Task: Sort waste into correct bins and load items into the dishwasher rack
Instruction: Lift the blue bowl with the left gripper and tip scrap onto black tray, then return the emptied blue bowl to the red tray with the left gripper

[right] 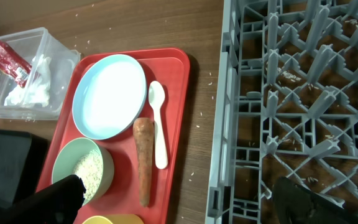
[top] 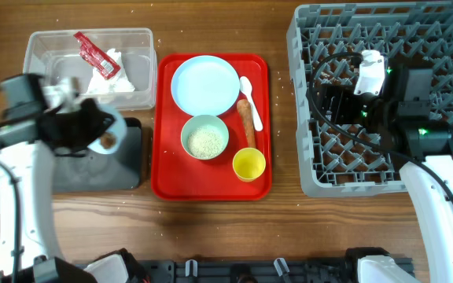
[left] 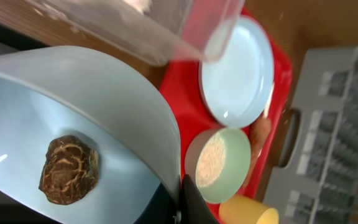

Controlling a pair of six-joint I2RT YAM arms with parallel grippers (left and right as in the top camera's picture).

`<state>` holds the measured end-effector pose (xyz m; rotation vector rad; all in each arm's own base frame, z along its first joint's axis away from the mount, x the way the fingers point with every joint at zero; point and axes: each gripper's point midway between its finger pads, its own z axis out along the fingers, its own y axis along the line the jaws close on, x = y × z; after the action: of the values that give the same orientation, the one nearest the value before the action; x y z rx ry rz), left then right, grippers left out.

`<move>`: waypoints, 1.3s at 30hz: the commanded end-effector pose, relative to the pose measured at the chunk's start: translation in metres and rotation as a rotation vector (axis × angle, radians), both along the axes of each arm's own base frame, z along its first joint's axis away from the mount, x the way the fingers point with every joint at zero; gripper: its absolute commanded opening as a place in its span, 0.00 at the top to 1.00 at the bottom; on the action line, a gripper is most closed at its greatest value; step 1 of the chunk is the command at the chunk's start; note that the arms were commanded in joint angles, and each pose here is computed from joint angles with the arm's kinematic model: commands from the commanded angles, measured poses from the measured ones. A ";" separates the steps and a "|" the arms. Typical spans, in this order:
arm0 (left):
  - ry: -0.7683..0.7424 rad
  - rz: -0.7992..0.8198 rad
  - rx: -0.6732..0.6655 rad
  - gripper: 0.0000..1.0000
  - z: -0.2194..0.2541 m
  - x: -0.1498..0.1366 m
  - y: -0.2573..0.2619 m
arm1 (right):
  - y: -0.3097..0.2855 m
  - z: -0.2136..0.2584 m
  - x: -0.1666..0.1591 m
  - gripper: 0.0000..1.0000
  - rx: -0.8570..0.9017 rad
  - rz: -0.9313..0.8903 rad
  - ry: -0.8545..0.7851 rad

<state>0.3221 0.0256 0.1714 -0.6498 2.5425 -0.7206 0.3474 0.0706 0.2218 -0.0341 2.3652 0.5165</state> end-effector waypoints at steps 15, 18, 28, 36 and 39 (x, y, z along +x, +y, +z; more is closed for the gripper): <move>-0.364 0.115 -0.788 0.96 -0.016 0.004 0.092 | -0.001 0.002 0.003 0.00 0.004 -0.014 0.001; -0.397 0.103 -0.780 0.96 -0.011 0.004 0.092 | -0.001 0.002 0.003 0.00 0.005 -0.014 0.001; -0.358 -0.141 -0.394 0.96 0.059 0.005 0.050 | -0.001 0.001 0.002 0.00 0.005 -0.015 0.005; 0.065 -0.414 0.083 0.96 0.026 -0.026 -0.067 | -0.001 0.002 0.003 0.00 0.007 -0.017 0.000; 0.201 -0.456 0.218 0.96 0.000 -0.041 -0.096 | -0.001 0.002 0.003 0.00 0.007 -0.017 0.000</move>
<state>0.2955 -0.0707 0.2107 0.0207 2.7132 -0.9138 0.3469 0.0707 0.2215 -0.0246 2.3688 0.5208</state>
